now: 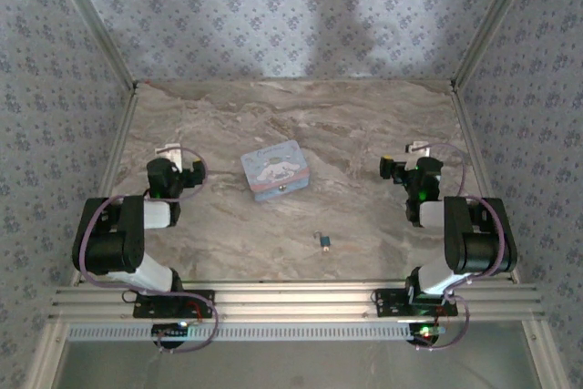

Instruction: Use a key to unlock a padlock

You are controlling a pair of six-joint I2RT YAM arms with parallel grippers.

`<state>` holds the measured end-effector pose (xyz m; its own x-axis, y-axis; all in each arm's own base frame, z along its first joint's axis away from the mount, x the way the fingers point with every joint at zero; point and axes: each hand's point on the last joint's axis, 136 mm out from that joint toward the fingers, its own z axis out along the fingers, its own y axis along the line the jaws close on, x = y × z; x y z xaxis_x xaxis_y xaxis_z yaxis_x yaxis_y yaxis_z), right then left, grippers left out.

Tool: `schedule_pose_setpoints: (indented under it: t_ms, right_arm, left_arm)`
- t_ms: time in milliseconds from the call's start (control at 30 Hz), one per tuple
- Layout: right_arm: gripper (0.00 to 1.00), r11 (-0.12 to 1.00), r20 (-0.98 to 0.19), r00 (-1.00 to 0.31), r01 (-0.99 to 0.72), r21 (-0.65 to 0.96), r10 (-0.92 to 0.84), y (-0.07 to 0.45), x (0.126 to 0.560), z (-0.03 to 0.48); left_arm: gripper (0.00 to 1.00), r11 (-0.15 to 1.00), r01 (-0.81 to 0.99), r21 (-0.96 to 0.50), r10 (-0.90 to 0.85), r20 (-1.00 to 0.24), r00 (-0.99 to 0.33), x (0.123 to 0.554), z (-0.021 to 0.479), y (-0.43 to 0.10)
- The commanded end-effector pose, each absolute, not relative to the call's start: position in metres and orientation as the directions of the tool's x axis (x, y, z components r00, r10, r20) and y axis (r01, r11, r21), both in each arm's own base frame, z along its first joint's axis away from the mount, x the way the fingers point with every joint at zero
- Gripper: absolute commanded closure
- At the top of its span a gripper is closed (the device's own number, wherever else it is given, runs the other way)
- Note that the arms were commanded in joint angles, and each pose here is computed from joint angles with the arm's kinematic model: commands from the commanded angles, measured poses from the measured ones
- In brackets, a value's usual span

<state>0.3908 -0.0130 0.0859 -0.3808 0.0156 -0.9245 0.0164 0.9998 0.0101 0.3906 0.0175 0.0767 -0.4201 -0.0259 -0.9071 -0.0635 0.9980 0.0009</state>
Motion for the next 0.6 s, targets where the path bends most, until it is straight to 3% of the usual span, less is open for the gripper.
schedule_pose_setpoints:
  t_ms: [0, 567]
  right_arm:
    - [0.00, 0.999, -0.920, -0.391, 0.024, -0.024, -0.013, -0.0142, 0.3912, 0.0840]
    - [0.00, 0.999, -0.920, -0.391, 0.023, -0.026, -0.015, -0.0137, 0.3921, 0.0847]
  left_arm:
    - [0.02, 0.999, -0.048, -0.022, -0.038, -0.922, -0.386, 0.3977, 0.0882, 0.0138]
    - [0.02, 0.999, -0.048, -0.019, -0.036, -0.922, -0.385, 0.3980, 0.0886, 0.0141]
